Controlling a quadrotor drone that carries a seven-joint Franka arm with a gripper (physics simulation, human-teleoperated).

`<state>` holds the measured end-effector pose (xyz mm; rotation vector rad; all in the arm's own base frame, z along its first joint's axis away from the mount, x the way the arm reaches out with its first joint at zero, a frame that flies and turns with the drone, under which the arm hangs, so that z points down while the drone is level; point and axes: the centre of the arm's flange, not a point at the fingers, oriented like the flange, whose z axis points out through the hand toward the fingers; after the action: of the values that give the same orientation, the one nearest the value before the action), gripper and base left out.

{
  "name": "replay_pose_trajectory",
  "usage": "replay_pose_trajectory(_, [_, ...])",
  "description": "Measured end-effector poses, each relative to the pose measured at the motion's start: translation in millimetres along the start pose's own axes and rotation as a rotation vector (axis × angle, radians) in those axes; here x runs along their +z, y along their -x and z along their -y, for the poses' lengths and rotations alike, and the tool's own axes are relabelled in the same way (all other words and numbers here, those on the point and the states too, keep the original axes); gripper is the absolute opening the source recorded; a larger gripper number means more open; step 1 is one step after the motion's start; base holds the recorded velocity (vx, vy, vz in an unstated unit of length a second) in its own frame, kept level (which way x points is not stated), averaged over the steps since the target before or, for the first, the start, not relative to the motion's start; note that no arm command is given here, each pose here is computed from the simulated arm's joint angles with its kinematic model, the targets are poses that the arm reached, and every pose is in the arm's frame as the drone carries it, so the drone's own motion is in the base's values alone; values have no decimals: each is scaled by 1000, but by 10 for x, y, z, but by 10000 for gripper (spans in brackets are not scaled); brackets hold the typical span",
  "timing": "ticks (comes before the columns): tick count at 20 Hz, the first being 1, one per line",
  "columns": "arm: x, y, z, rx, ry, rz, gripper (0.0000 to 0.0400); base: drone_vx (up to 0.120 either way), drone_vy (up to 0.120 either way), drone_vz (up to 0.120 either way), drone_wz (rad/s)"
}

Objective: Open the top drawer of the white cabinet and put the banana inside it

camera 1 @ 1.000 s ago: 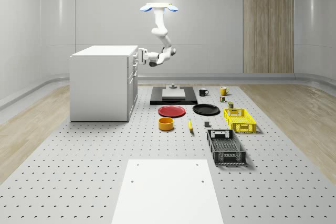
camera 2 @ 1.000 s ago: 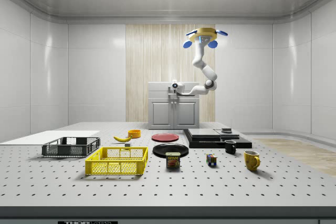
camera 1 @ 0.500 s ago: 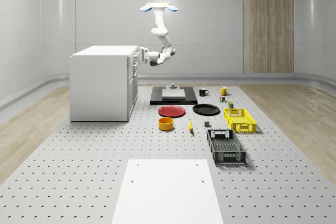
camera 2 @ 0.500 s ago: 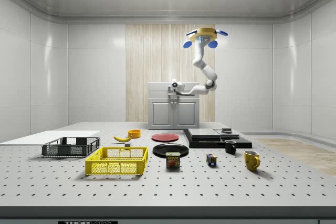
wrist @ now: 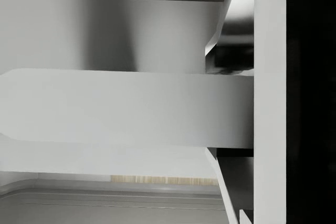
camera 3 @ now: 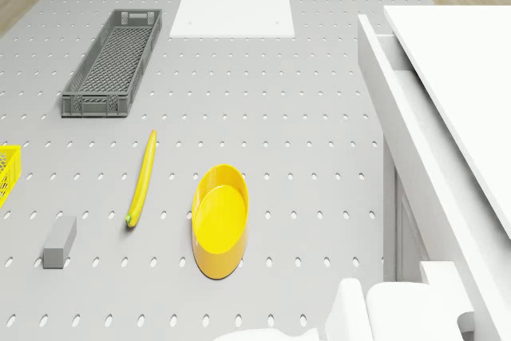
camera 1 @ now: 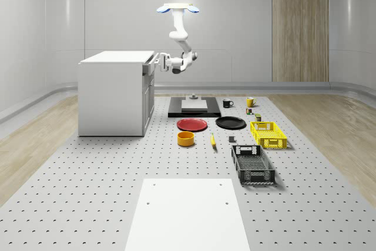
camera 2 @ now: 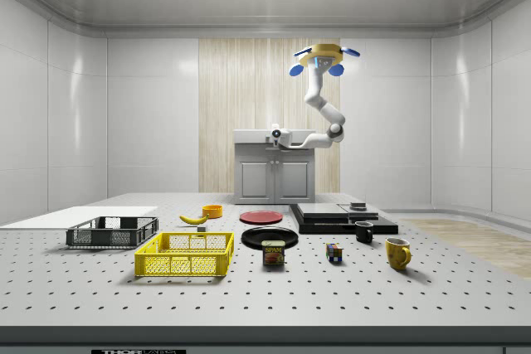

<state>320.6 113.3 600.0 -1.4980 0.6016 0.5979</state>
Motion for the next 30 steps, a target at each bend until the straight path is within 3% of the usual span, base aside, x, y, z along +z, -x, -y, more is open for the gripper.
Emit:
replay_pose_trajectory(1, [-73, 79, 36, 30, 11, -8, 219, 0, 0, 0, 0])
replay_pose_trajectory(2, [-145, -22, -24, -41, 12, -11, 193, 0, 0, 0, 0])
replay_pose_trajectory(3, [-195, -53, -36, -37, 8, -8, 173, 0, 0, 0, 0])
replay_pose_trajectory(5, [-301, -18, -17, -21, 2, -3, 146, 0, 0, 0, 0])
replay_pose_trajectory(6, [-360, 15, -2, -4, 3, -4, 158, 0, 0, 0, 0])
replay_pose_trajectory(7, [-418, -75, -57, -45, 9, -10, 171, 0, 0, 0, 0])
replay_pose_trajectory(8, [-504, -264, -210, -8, 57, -7, 344, 0, 0, 0, 0])
replay_pose_trajectory(9, [-641, -267, -198, 12, 60, 10, 400, 0, 0, 0, 0])
replay_pose_trajectory(10, [-765, -190, -125, 44, 46, 13, 319, 0, 0, 0, 0])
replay_pose_trajectory(12, [-868, 44, 0, 94, 32, 6, 237, 0, 0, 0, 0])
replay_pose_trajectory(13, [-908, 74, 13, 87, 26, 4, 213, 0, 0, 0, 0])
replay_pose_trajectory(14, [-955, 108, 29, 102, 28, -1, 243, 0, 0, 0, 0])
replay_pose_trajectory(15, [-992, 57, 9, 57, 24, -3, 232, 0, 0, 0, 0])
replay_pose_trajectory(16, [-1019, 44, 23, 91, 14, 1, 217, 0, 0, 0, 0])
replay_pose_trajectory(18, [-1109, 45, 22, 44, 11, -2, 202, 0, 0, 0, 0])
replay_pose_trajectory(20, [-1199, 52, 24, 30, 5, 0, 278, 0, 100, 0, 0])
replay_pose_trajectory(23, [-1293, 59, 26, 25, -1, 3, 343, 27, 120, 0, 0])
replay_pose_trajectory(30, [-1386, 65, 29, 19, -7, 6, 390, 103, 114, 0, 0])
